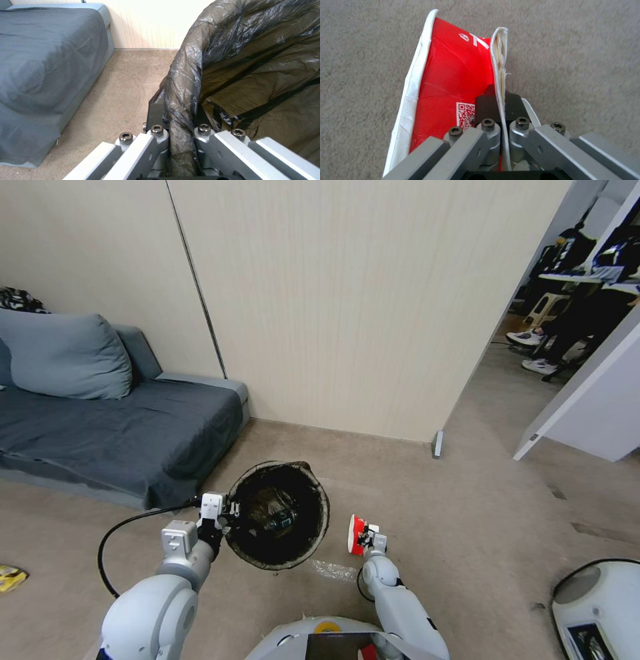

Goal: Pick up the trash bin, then pick up the garbage from the floor and place it into the trash bin.

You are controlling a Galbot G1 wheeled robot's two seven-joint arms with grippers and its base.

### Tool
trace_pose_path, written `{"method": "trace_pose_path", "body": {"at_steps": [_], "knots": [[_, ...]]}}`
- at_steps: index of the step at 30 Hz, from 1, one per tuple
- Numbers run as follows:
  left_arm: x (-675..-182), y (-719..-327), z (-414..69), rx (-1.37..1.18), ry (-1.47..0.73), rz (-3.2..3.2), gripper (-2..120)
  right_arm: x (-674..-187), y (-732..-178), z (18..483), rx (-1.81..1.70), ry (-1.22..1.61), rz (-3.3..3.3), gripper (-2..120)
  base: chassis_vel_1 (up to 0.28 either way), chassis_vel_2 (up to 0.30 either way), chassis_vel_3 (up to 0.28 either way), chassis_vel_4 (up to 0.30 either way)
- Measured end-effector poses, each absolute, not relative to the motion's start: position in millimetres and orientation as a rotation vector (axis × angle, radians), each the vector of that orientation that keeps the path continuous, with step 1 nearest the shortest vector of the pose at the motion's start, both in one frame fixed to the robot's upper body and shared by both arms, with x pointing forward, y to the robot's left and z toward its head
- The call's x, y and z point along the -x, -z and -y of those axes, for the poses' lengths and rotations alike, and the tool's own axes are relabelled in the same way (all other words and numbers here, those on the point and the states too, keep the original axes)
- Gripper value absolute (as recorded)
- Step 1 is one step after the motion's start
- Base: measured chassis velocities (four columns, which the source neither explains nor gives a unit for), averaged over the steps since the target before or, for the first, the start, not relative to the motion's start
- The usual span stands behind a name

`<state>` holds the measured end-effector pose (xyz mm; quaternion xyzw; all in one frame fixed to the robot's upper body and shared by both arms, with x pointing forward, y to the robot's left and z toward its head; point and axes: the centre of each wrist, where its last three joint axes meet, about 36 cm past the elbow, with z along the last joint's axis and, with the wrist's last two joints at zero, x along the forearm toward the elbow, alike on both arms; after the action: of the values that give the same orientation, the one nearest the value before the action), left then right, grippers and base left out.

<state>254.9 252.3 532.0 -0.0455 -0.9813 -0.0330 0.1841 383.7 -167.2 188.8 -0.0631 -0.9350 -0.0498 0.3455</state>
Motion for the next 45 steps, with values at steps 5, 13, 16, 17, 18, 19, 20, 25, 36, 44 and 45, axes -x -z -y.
{"method": "trace_pose_path", "body": {"at_steps": [5, 13, 16, 17, 18, 19, 20, 25, 36, 44, 45], "knots": [[-255, -532, -252, 0.133, 0.092, 2.768, 1, -391, -224, 178, 0.166, 0.122, 2.535, 0, 0.0, 0.0, 0.0, 0.0], [-256, -533, -252, 0.138, 0.091, 2.771, 1, -406, -327, 196, 0.117, 0.115, 2.784, 0, 0.0, 0.0, 0.0, 0.0], [-256, -533, -252, 0.14, 0.09, 2.772, 1, -408, -371, 198, 0.07, 0.107, 2.876, 0, 0.0, 0.0, 0.0, 0.0], [-256, -533, -252, 0.141, 0.09, 2.772, 1, -406, -392, 199, 0.034, 0.117, 2.911, 0, 0.0, 0.0, 0.0, 0.0], [-256, -533, -253, 0.14, 0.091, 2.771, 1, -403, -409, 199, -0.001, 0.127, 2.937, 0, 0.0, 0.0, 0.0, 0.0], [-256, -533, -253, 0.14, 0.092, 2.771, 1, -399, -431, 198, -0.055, 0.142, 2.971, 0, 0.0, 0.0, 0.0, 0.0], [-256, -533, -253, 0.14, 0.092, 2.771, 1, -399, -431, 198, -0.055, 0.142, 2.971, 0, 0.0, 0.0, 0.0, 0.0], [-257, -532, -253, 0.142, 0.093, 2.769, 1, -380, -488, 194, -0.233, 0.223, 3.048, 0, 0.0, 0.0, 0.0, 0.0], [-261, -529, -253, 0.159, 0.094, 2.766, 1, -336, -565, 169, -0.934, 0.39, 3.103, 0, 0.0, 0.0, 0.0, 0.0], [-262, -528, -252, 0.162, 0.097, 2.762, 1, -327, -564, 123, -1.312, 0.421, 2.961, 0, 0.0, 0.0, 0.0, 0.0], [-262, -528, -252, 0.162, 0.097, 2.762, 1, -327, -563, 118, -1.334, 0.419, 2.944, 0, 0.0, 0.0, 0.0, 0.0]]}}
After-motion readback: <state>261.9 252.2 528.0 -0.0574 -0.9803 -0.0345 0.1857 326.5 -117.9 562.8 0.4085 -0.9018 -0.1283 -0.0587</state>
